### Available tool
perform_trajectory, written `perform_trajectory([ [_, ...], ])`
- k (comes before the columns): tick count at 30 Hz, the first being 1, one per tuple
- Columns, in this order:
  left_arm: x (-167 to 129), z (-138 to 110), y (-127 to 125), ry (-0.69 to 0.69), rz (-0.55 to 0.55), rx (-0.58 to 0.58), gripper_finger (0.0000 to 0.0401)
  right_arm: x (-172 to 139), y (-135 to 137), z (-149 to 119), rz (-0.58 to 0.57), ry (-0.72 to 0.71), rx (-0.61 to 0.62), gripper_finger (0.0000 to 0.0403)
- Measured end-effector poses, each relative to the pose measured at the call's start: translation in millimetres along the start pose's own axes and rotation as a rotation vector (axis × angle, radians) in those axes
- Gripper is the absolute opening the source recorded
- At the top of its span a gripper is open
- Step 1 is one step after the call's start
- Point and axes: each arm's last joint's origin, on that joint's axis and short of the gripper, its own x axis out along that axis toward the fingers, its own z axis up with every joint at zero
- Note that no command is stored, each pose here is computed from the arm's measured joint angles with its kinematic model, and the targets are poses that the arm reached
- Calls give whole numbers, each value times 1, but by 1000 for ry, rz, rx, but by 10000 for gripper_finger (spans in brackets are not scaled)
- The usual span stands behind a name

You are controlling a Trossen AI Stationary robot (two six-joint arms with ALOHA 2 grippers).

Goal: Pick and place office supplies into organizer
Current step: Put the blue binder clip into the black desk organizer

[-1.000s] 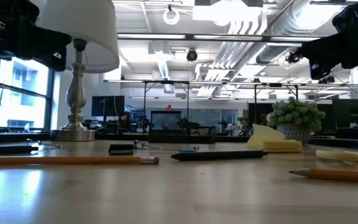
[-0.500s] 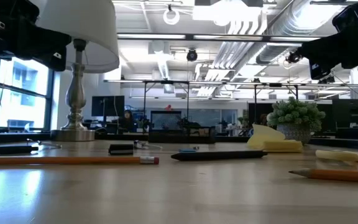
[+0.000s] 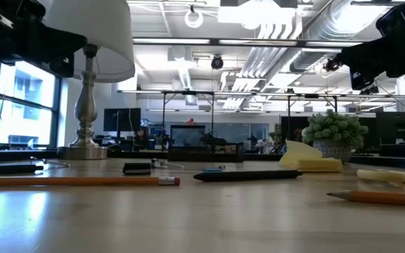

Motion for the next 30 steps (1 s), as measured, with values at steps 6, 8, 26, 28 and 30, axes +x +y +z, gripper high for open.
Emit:
perform_trajectory([
  [6,0,-1,0,14,0,0,1,0,0,0,0,0,0,53],
  [8,0,0,0,0,0,0,1,0,0,0,0,0,0,53],
  [26,0,0,0,1,0,0,1,0,0,0,0,0,0,53],
  [28,0,0,0,1,0,0,1,0,0,0,0,0,0,53],
  [30,0,0,0,1,0,0,1,0,0,0,0,0,0,53],
])
